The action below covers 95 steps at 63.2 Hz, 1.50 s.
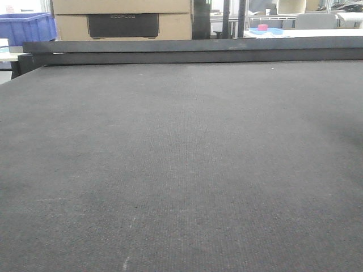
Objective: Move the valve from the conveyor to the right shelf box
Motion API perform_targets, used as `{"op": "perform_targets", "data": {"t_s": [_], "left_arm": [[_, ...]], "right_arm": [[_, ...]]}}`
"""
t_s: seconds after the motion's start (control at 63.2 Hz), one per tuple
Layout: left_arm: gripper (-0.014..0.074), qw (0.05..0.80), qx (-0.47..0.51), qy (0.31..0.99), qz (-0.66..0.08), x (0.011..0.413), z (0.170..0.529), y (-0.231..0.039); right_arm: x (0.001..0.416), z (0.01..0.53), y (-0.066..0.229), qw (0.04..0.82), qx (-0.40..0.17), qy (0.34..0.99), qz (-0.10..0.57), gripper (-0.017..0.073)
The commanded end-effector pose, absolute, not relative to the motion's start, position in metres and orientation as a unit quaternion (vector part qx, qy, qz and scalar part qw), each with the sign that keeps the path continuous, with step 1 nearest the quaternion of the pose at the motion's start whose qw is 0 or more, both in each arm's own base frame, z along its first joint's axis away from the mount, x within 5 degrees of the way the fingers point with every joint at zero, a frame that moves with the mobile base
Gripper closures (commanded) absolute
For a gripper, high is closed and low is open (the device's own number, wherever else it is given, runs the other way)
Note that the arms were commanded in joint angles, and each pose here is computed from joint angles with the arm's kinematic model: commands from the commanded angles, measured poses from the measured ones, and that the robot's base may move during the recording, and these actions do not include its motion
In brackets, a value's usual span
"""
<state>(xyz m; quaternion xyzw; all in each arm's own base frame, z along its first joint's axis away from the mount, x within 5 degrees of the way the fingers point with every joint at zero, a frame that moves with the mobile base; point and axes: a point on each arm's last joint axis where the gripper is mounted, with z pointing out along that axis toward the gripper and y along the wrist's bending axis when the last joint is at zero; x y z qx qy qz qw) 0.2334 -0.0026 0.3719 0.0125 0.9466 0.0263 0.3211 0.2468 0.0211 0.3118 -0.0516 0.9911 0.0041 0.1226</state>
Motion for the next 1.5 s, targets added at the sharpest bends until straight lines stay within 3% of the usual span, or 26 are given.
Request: {"op": "perform_targets", "data": {"t_s": [0.0, 0.142, 0.222, 0.617, 0.886, 1.187, 1.487], "left_arm": [[0.0704, 0.328, 0.009, 0.945, 0.017, 0.233, 0.375, -0.004], [0.0704, 0.325, 0.008, 0.946, 0.014, 0.233, 0.375, -0.004], [0.0704, 0.325, 0.008, 0.946, 0.014, 0.233, 0.375, -0.004], [0.0704, 0.325, 0.008, 0.946, 0.014, 0.233, 0.375, -0.004], [0.0704, 0.325, 0.008, 0.946, 0.014, 0.233, 0.375, -0.004], [0.0704, 0.325, 0.008, 0.946, 0.014, 0.233, 0.375, -0.004], [0.0704, 0.325, 0.008, 0.946, 0.014, 0.233, 0.375, -0.004]], "right_arm": [[0.254, 0.306, 0.022, 0.105, -0.051, 0.993, 0.012, 0.0353], [0.262, 0.294, 0.023, 0.083, -0.051, 0.995, 0.012, 0.0105], [0.265, 0.290, 0.023, 0.077, -0.051, 0.996, 0.011, 0.0060], [0.286, 0.247, 0.025, 0.050, -0.049, 0.997, 0.013, 0.0062], [0.284, 0.247, 0.025, 0.038, -0.047, 0.998, 0.013, 0.0062], [0.282, 0.246, 0.025, 0.026, 0.009, 1.000, 0.015, 0.0062], [0.283, 0.246, 0.025, 0.035, 0.010, 0.999, 0.015, 0.0062]]}}
